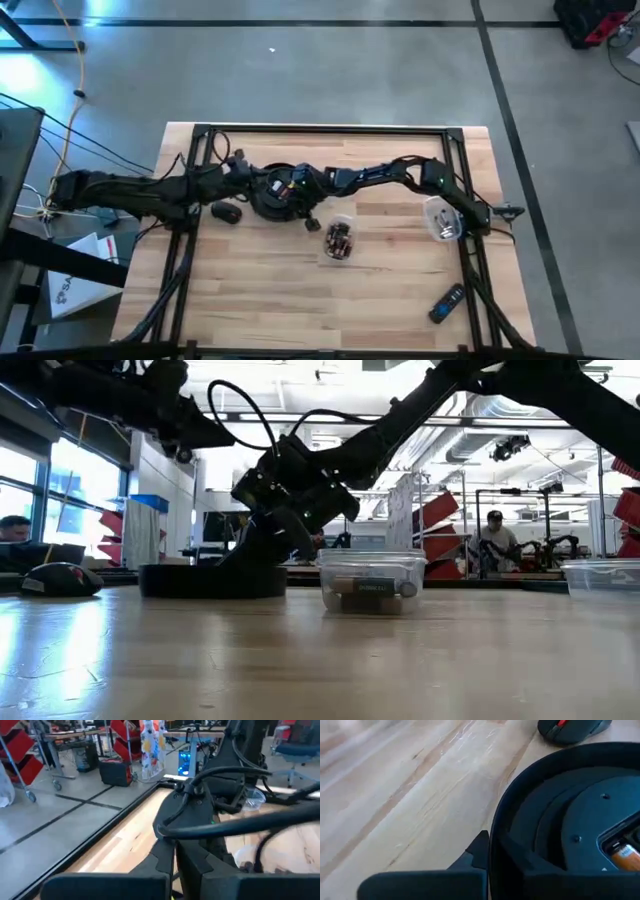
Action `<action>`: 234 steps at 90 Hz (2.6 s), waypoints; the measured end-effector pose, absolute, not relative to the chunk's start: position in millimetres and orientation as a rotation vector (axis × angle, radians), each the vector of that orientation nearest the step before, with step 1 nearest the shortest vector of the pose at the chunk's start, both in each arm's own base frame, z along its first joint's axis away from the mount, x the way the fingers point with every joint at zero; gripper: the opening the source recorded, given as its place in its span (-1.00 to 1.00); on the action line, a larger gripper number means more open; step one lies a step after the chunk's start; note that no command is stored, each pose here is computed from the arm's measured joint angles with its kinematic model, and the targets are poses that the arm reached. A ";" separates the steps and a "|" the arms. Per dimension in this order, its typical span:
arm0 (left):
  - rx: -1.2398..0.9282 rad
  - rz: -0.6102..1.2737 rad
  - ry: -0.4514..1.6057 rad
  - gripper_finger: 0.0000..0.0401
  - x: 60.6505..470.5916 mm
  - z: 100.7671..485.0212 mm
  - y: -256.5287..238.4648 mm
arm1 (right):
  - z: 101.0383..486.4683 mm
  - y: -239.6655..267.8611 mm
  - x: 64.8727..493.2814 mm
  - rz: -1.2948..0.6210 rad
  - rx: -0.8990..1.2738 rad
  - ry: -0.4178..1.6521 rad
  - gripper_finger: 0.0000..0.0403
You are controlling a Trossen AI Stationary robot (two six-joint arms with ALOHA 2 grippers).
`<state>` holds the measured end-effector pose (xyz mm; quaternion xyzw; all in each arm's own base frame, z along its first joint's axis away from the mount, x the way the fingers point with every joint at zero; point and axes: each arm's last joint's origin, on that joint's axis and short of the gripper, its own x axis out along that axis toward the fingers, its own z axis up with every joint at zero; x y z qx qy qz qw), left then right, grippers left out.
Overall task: Insert battery
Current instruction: Move the wall clock
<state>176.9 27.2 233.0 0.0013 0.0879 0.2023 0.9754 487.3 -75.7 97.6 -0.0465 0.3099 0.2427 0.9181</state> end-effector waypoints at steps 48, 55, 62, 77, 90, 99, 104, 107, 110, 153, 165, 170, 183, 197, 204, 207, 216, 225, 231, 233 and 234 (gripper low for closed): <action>-0.041 0.325 0.574 -0.96 159.0 199.3 17.3 | 112.1 -89.4 487.8 0.480 0.106 0.583 -1.00; -0.038 0.301 0.616 -0.91 162.6 193.5 14.3 | 111.7 -89.5 487.5 0.490 0.081 0.581 -1.00; -0.037 0.265 0.664 -0.84 166.9 186.7 10.7 | 111.1 -88.9 486.9 0.500 0.049 0.585 -1.00; -0.039 0.220 0.747 -0.63 175.4 173.0 4.5 | 112.6 -82.2 485.2 0.514 -0.005 0.612 -1.00; -0.010 0.192 0.750 -0.48 186.2 165.6 0.8 | 108.4 -77.7 482.7 0.500 -0.086 0.668 -1.00; 0.010 0.167 0.750 -0.43 192.8 160.6 -1.2 | 107.8 -76.5 481.6 0.512 -0.120 0.679 -1.00; 0.017 0.156 0.754 -0.41 195.8 157.7 -1.9 | 107.5 -76.5 481.2 0.519 -0.135 0.679 -1.00; 0.017 0.153 0.756 -0.41 197.1 156.2 -2.0 | 107.5 -76.4 481.1 0.524 -0.147 0.677 -1.00; 0.015 0.152 0.756 -0.40 198.2 155.0 -2.1 | 107.4 -76.4 481.1 0.528 -0.160 0.674 -1.00; 0.006 0.161 0.753 -0.40 200.5 153.1 -1.9 | 101.2 -92.7 480.7 0.522 -0.208 0.645 -0.59; 0.001 0.159 0.753 -0.40 200.5 153.1 -1.2 | 100.8 -97.1 479.5 0.515 -0.207 0.648 -0.58; -0.005 0.165 0.751 -0.40 200.7 153.2 -0.3 | 100.5 -98.6 479.2 0.516 -0.210 0.646 -0.62; -0.011 0.177 0.750 -0.40 200.7 153.3 1.3 | 100.2 -99.7 479.0 0.521 -0.245 0.642 -0.83; -0.008 0.175 0.750 -0.40 200.7 153.3 1.3 | 100.3 -102.2 478.9 0.510 -0.236 0.640 -0.97; -0.002 0.172 0.751 -0.40 200.7 153.3 1.3 | 100.8 -103.6 478.9 0.506 -0.210 0.636 -0.99; -0.002 0.171 0.751 -0.40 200.7 153.3 1.3 | 101.1 -104.7 478.6 0.508 -0.194 0.634 -1.00; 0.013 0.165 0.752 -0.40 200.7 153.3 1.3 | 102.9 -104.8 478.0 0.512 -0.180 0.633 -1.00; 0.026 0.168 0.758 -0.40 200.8 152.6 3.8 | 104.6 -104.7 478.4 0.515 -0.160 0.638 -1.00; 0.025 0.188 0.781 -0.40 201.1 149.2 8.8 | 105.9 -104.6 478.8 0.522 -0.148 0.639 -1.00; 0.033 0.188 0.792 -0.40 201.4 147.5 10.3 | 105.9 -104.6 478.8 0.522 -0.147 0.639 -1.00; 0.037 0.189 0.798 -0.40 201.6 146.6 11.1 | 105.9 -104.6 478.8 0.522 -0.147 0.638 -1.00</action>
